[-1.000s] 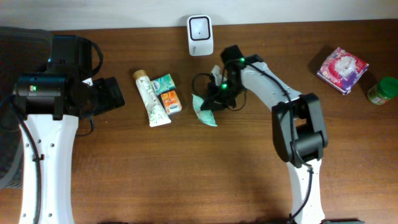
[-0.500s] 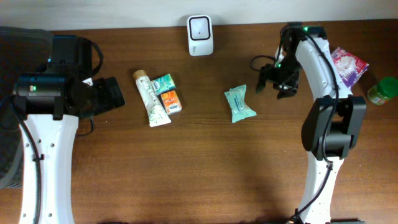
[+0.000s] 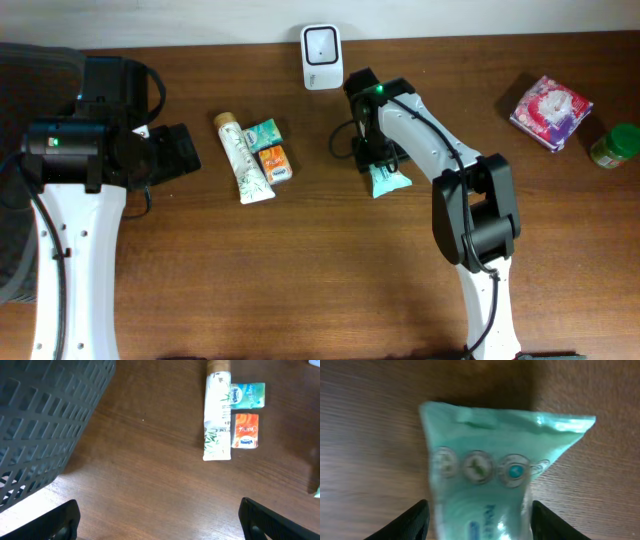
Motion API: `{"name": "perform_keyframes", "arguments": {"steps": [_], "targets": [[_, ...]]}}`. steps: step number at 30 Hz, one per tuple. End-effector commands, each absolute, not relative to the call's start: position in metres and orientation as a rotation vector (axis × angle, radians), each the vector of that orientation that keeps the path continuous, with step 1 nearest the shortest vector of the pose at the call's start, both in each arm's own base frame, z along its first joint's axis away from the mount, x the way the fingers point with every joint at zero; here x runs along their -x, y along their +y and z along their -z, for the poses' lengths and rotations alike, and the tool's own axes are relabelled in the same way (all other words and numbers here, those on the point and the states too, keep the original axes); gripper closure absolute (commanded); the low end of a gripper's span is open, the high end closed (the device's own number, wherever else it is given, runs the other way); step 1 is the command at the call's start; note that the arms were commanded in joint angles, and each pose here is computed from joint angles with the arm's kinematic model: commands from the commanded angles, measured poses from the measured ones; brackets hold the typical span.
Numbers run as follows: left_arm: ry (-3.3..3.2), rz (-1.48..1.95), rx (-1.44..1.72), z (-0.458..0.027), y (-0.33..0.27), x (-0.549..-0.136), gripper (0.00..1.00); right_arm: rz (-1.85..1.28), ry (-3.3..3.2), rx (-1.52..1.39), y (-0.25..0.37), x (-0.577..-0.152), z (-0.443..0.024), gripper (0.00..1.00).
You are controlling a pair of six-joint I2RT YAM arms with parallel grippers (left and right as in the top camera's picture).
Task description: Scan the item barcode
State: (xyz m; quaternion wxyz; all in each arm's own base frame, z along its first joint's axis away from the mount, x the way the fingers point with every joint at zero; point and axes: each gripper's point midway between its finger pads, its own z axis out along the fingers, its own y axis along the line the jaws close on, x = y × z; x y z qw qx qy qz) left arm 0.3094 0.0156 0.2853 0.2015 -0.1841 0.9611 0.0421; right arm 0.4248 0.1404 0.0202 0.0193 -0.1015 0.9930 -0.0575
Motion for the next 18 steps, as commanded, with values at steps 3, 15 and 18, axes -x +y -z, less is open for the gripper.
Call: {"name": "perform_keyframes", "arguments": {"steps": [3, 15, 18], "targets": [[2.662, -0.115, 0.535, -0.290, 0.017, -0.308, 0.01, 0.282, 3.060, 0.296, 0.128, -0.425, -0.013, 0.75], [2.662, -0.114, 0.535, -0.290, 0.017, -0.308, 0.01, -0.343, 2.025, 0.121, 0.237, -0.633, -0.214, 0.88], [2.662, -0.115, 0.535, -0.290, 0.017, -0.308, 0.01, -0.376, 1.970, 0.090, 0.245, -0.652, -0.194, 0.88]]}}
